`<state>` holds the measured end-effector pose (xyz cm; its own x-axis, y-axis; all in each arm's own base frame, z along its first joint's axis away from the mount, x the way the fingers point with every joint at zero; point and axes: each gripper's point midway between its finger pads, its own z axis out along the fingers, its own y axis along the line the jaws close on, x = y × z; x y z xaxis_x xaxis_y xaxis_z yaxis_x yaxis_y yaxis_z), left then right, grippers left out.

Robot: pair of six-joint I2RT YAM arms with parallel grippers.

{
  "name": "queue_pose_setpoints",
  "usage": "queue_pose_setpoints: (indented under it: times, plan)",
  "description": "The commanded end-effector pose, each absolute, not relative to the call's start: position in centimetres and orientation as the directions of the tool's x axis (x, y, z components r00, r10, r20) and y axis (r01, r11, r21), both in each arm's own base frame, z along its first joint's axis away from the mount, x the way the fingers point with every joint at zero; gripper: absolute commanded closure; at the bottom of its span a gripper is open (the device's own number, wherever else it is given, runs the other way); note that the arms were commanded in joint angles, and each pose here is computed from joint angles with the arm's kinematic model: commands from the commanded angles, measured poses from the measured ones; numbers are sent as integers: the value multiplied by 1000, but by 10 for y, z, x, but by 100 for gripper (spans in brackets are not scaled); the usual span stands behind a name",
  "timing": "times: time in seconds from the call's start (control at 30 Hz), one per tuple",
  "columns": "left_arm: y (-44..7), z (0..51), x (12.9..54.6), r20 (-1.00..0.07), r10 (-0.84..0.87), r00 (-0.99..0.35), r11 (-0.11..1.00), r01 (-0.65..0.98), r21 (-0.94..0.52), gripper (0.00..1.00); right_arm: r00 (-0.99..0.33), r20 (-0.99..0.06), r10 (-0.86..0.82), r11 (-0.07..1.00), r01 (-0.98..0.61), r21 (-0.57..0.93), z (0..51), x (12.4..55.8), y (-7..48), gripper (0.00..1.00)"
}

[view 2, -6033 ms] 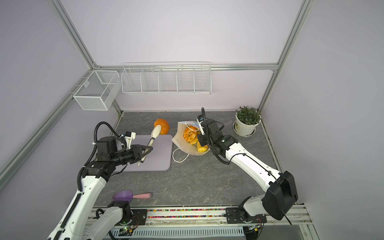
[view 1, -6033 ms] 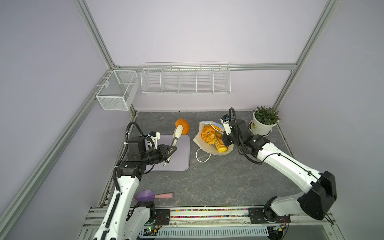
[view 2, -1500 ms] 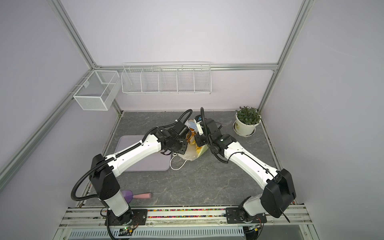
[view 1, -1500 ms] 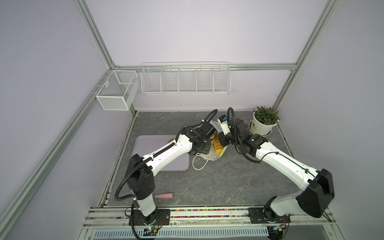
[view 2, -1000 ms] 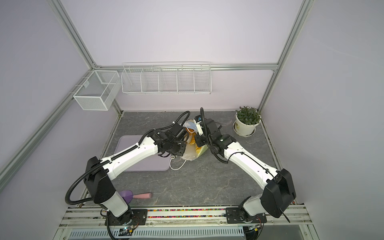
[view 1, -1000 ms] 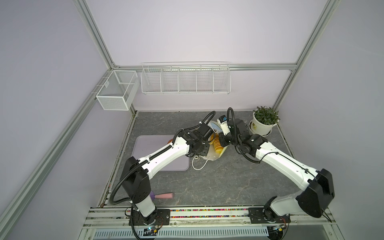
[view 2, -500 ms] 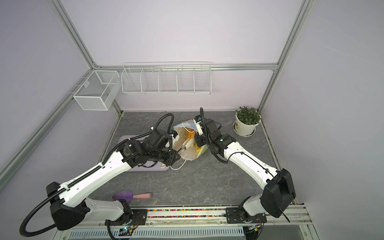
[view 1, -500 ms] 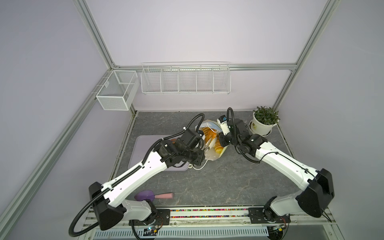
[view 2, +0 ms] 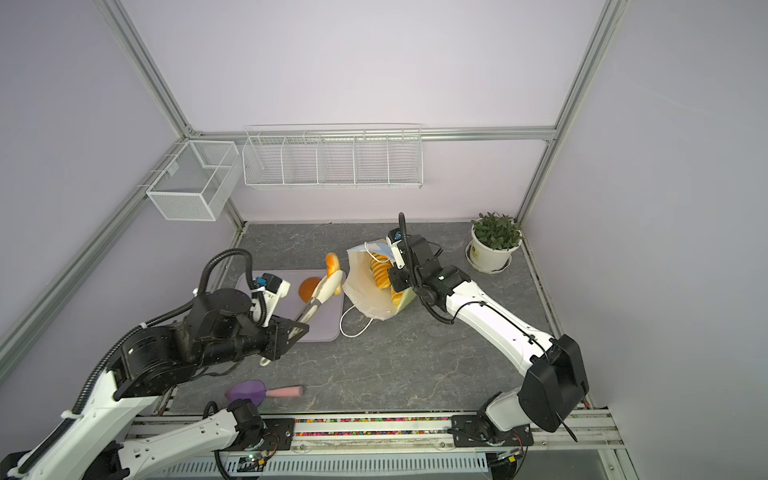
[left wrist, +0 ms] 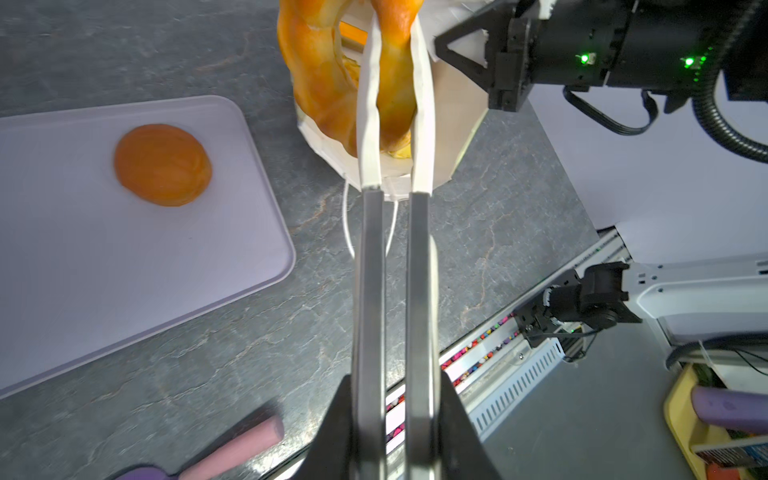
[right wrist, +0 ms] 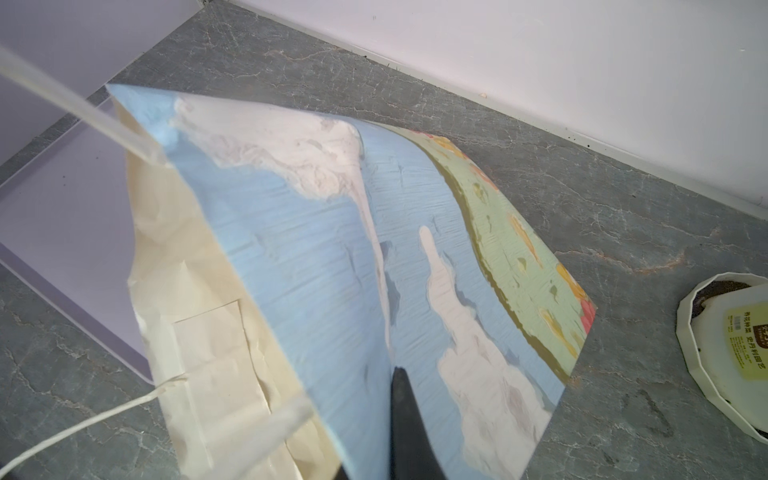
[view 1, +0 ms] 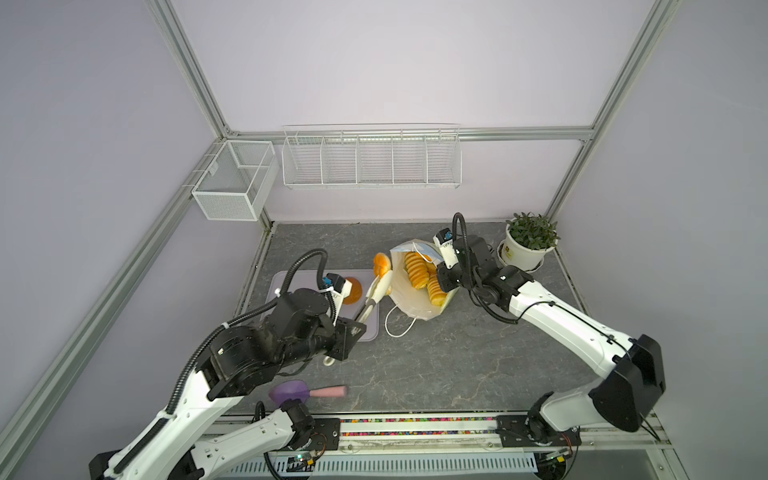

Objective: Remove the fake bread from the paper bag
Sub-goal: 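Carry the ring bread to the lilac mat and release it beside the bun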

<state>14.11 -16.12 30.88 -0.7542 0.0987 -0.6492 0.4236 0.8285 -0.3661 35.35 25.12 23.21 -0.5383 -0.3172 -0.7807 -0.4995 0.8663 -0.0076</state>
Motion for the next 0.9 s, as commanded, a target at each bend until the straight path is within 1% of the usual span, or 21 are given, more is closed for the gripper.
queue_pose_setpoints:
  times: [0.0, 0.17, 0.23, 0.43, 0.57, 0.67, 0.73, 0.8, 0.87]
  plan:
    - [-127, 288, 145, -587, 67, -807, 915, 285, -286, 75, -544, -769, -336, 864, -503, -21, 231, 354, 251, 93]
    - [-128, 236, 149, -448, 104, -888, 949, 224, -222, 75, -545, -767, -340, 863, -505, -23, 230, 350, 248, 93]
    - [-128, 217, 152, -407, 108, -907, 963, 198, -184, 75, -543, -768, -339, 862, -506, -23, 230, 348, 247, 93]
    - [-105, 174, 169, -290, 96, -952, 993, 113, -43, 75, -542, -768, -342, 860, -510, -23, 229, 343, 244, 93]
    - [-80, 158, 187, -254, 58, -965, 998, 51, 37, 75, -544, -767, -340, 857, -515, -15, 227, 342, 245, 93]
    - [-67, 148, 198, -176, -23, -984, 1000, -22, -7, 77, -546, -767, -337, 852, -524, -1, 224, 341, 248, 93]
    - [-59, 150, 203, -132, -17, -991, 999, -21, 25, 77, -549, -766, -335, 850, -527, 6, 223, 341, 250, 93]
    - [-48, 152, 211, -137, -6, -991, 995, -19, 94, 77, -549, -766, -335, 846, -532, 12, 222, 341, 251, 93]
    - [-46, 151, 218, -118, -24, -993, 996, -34, 83, 76, -547, -766, -337, 844, -536, 11, 221, 340, 251, 93]
